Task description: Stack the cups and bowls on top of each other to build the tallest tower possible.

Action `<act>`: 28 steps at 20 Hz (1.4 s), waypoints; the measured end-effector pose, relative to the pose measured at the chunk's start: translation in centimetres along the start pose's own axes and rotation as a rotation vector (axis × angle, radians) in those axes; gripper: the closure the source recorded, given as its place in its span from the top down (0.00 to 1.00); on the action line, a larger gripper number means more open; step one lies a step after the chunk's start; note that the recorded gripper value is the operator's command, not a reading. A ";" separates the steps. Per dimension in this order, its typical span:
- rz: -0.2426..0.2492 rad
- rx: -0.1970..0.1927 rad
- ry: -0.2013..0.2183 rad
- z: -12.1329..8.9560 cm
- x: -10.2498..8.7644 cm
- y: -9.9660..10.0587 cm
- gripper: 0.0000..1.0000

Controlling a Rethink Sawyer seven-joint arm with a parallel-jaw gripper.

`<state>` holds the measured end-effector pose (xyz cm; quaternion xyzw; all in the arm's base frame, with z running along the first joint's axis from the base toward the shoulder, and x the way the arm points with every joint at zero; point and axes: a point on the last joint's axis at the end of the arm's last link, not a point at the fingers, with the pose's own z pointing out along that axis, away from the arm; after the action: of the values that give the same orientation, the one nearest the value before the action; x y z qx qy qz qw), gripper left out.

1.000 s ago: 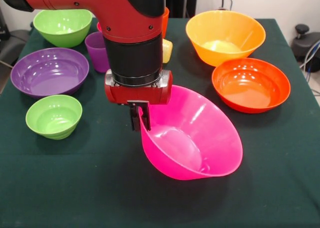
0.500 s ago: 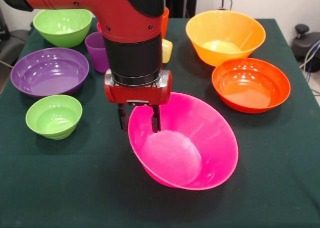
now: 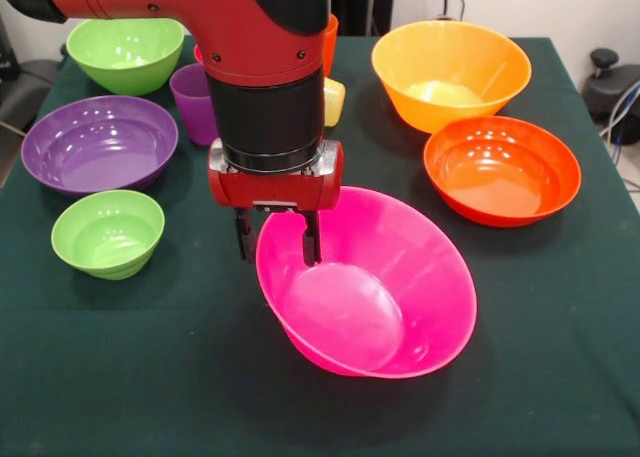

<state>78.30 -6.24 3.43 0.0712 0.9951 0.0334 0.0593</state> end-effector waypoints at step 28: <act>0.079 -0.005 -0.051 -16.8 -4.2 -2.5 1.00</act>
<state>80.04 -10.31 20.35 0.1112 0.9896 0.0366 0.0833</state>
